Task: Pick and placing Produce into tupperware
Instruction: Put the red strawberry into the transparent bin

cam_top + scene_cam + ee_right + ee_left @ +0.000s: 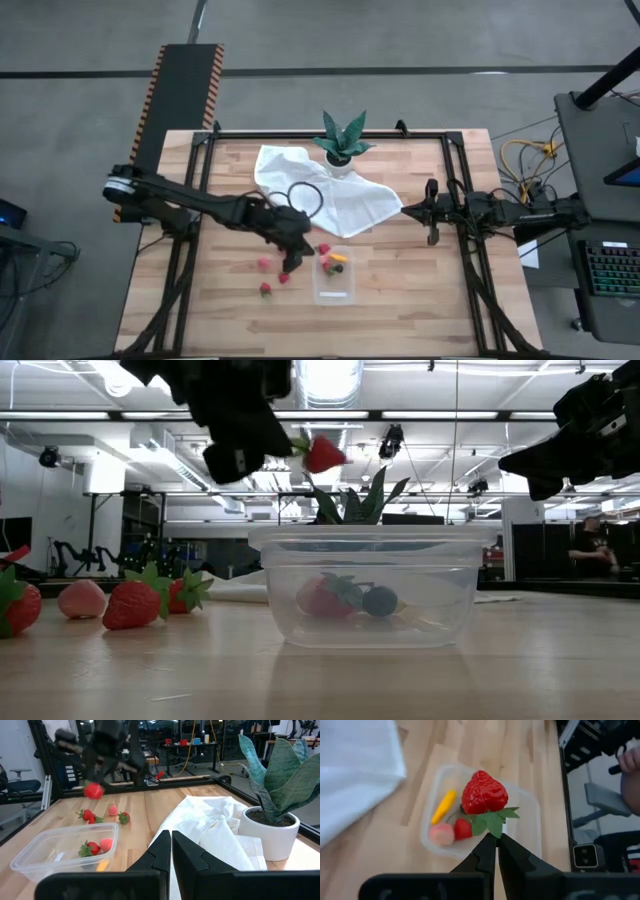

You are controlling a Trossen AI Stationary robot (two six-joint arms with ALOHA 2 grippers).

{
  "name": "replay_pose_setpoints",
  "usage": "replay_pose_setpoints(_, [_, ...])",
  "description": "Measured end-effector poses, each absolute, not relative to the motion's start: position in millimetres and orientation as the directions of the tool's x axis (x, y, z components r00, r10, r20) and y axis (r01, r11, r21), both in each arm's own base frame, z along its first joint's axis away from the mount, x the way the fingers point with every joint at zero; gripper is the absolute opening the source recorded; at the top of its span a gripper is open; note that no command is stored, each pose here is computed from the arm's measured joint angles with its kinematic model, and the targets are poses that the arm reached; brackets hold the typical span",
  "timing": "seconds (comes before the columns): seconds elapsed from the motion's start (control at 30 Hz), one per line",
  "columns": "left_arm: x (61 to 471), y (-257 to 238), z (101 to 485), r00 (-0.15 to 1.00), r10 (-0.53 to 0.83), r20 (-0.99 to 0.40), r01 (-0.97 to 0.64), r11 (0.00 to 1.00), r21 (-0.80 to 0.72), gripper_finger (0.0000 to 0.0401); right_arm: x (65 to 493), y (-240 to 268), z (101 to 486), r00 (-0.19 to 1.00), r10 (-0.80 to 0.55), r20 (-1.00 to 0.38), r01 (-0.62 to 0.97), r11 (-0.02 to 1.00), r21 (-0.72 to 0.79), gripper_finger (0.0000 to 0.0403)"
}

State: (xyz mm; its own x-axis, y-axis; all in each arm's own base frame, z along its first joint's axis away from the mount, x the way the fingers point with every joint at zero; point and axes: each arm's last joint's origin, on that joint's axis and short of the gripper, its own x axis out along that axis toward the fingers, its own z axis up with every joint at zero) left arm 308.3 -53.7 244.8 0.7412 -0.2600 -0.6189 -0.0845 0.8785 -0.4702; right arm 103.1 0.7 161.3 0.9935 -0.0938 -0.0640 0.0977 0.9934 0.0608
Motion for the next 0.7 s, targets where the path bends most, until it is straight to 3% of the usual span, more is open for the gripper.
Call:
replay_pose_setpoints(0.37, [346, -63, 227, 0.67, -0.345, -0.658, -0.007, 0.883, -0.47, 0.0, 104, 1, 159, 0.992, -0.087, -0.087, 0.092, 0.994, 0.058, 0.0009])
replay_pose_setpoints(0.7, [358, -62, 199, 0.614, -0.336, -0.714, -0.051, 0.886, -0.461, 0.0, 105, 1, 159, 0.992, -0.087, -0.09, 0.092, 0.994, 0.058, 0.0009])
